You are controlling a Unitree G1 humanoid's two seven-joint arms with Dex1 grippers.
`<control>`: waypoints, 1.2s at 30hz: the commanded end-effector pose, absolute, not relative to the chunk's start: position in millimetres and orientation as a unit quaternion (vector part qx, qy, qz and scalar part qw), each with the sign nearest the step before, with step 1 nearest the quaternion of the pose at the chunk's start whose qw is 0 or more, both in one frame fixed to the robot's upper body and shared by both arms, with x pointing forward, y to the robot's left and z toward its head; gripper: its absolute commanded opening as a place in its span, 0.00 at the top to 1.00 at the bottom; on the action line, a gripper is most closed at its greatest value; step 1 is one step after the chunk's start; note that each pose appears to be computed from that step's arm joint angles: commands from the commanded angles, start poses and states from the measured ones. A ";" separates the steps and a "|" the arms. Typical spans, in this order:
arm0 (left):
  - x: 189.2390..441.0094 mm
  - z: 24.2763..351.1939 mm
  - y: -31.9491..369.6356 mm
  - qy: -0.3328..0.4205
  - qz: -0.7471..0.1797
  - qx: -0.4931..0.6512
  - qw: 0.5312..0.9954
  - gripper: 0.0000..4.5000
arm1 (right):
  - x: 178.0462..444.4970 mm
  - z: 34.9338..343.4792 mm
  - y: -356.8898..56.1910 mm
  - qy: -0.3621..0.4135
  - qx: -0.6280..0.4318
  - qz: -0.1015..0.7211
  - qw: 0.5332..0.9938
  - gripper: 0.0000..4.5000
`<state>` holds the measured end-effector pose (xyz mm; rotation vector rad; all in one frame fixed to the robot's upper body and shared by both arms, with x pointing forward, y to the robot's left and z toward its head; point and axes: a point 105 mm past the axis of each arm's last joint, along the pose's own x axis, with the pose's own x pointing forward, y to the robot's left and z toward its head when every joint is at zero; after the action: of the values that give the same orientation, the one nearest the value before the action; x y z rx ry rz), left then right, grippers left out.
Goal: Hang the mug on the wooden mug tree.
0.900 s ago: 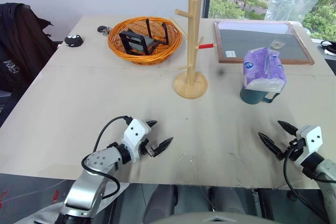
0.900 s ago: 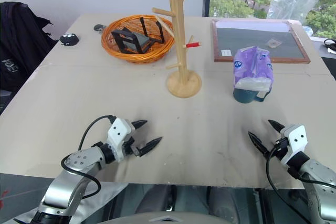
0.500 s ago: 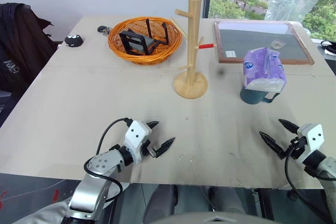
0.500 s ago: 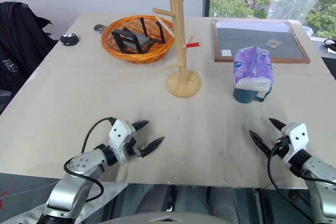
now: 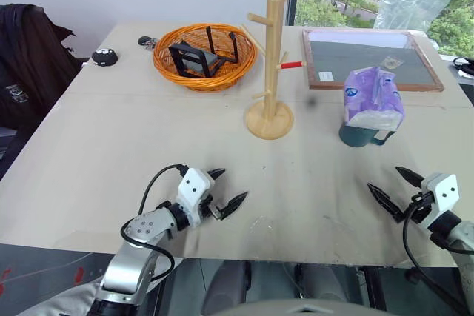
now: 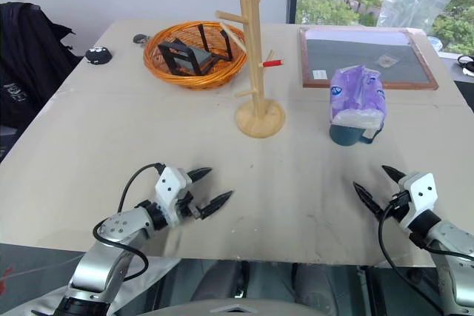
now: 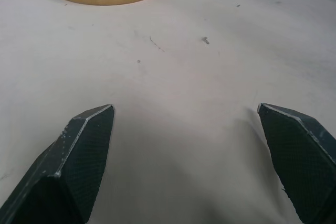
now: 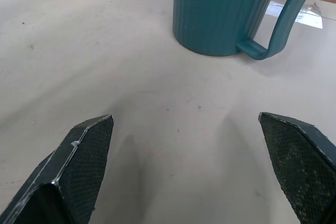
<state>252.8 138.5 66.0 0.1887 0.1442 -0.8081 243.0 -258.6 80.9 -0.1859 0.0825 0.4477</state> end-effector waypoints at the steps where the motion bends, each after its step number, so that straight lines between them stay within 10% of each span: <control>1: 253.5 91.7 124.6 0.027 -0.429 0.093 0.898 0.00 | 242.0 131.0 -265.1 -0.025 -0.159 0.210 0.964 0.00; 10: 251.6 150.1 87.3 -0.034 -0.516 0.077 0.853 0.00 | 274.0 200.4 -238.8 -0.113 -0.205 0.233 0.944 0.00; 23: 253.4 165.3 76.1 -0.046 -0.522 0.093 0.847 0.00 | 310.7 184.9 -211.4 -0.088 -0.204 0.300 0.928 0.00; 33: 252.5 168.5 75.6 -0.047 -0.517 0.098 0.849 0.00 | 312.2 188.4 -212.1 -0.106 -0.249 0.299 0.915 0.88; 36: 253.7 172.8 73.5 -0.052 -0.523 0.098 0.845 0.00 | 310.0 201.5 -219.1 -0.131 -0.257 0.276 0.917 0.98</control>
<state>259.9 80.1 157.1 0.1873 -0.0445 -1.0706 314.5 -213.3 177.9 -0.4855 -0.1827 0.6130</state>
